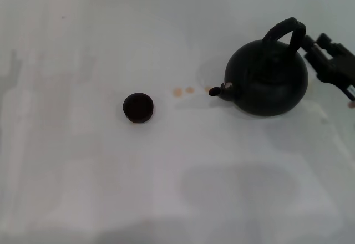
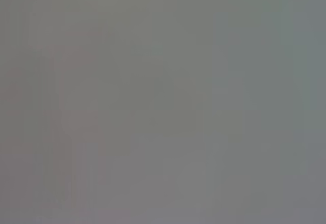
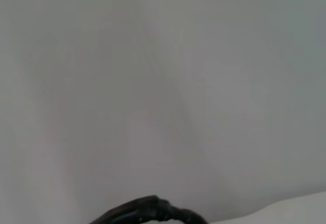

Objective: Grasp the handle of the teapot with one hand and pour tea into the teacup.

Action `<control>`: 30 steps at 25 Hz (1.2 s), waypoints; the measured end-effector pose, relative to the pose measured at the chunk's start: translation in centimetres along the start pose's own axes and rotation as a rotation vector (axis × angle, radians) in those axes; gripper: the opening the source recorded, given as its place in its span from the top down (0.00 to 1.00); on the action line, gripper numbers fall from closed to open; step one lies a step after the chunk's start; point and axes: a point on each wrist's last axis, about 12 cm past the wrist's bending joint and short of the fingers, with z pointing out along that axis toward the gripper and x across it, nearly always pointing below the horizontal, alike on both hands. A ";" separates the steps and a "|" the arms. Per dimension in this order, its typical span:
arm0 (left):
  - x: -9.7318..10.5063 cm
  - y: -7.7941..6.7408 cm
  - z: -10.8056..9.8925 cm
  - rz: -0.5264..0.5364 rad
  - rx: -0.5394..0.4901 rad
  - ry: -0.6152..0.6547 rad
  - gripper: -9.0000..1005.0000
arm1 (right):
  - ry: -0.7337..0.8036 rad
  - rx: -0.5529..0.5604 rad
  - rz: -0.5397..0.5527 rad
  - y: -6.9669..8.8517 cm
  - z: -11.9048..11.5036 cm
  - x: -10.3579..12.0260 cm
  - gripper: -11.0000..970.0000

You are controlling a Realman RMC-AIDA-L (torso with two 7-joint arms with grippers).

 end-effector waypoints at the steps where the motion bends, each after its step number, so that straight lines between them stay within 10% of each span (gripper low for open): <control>1: 0.0 0.0 0.0 0.000 0.000 0.000 0.12 | -0.010 0.005 0.001 -0.2 -0.4 0.0 0.54; 11: 0.0 0.1 0.0 0.005 0.000 0.000 0.12 | -0.106 0.116 -0.055 -2.8 -2.9 -1.0 0.51; 25: -0.1 0.2 -0.1 0.002 -0.011 -0.004 0.12 | -0.170 0.264 -0.237 -4.6 -0.5 -3.3 0.39; 30: 0.0 0.0 -0.1 -0.001 -0.006 -0.005 0.12 | -0.140 0.303 -0.231 -5.3 1.2 -3.9 0.15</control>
